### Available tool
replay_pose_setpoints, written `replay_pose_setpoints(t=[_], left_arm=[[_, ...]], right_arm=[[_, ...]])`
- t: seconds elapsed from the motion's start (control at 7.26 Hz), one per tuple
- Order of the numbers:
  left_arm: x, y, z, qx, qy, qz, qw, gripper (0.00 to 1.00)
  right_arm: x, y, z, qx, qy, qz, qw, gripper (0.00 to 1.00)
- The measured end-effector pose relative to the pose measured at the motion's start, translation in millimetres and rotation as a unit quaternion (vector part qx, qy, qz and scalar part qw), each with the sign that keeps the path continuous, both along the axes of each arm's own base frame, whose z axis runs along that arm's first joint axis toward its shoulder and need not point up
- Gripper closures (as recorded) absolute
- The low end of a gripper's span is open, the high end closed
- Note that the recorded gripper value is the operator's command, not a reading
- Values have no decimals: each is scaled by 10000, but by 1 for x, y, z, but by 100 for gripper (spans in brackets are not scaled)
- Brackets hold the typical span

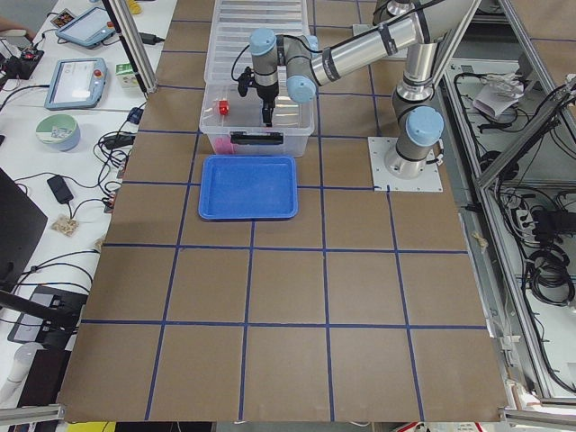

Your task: Place red block in blue tray from box

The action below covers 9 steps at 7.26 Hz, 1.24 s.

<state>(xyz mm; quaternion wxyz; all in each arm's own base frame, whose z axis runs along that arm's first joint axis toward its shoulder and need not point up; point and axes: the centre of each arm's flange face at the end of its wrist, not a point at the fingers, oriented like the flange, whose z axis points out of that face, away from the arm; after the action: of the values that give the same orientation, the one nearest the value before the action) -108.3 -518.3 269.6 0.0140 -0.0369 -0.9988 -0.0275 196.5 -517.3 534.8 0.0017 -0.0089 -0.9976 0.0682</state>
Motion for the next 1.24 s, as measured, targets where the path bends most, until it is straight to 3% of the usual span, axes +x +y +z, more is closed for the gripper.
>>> replay_pose_setpoints(t=[0.55, 1.24], left_arm=[[2, -4, -21, 154, 227, 165, 9995, 0], [2, -16, -47, 79, 266, 184, 9994, 0]], right_arm=[[1, 1, 0, 13, 6, 8, 10000, 0], [2, 1, 0, 6, -5, 23, 10000, 0]])
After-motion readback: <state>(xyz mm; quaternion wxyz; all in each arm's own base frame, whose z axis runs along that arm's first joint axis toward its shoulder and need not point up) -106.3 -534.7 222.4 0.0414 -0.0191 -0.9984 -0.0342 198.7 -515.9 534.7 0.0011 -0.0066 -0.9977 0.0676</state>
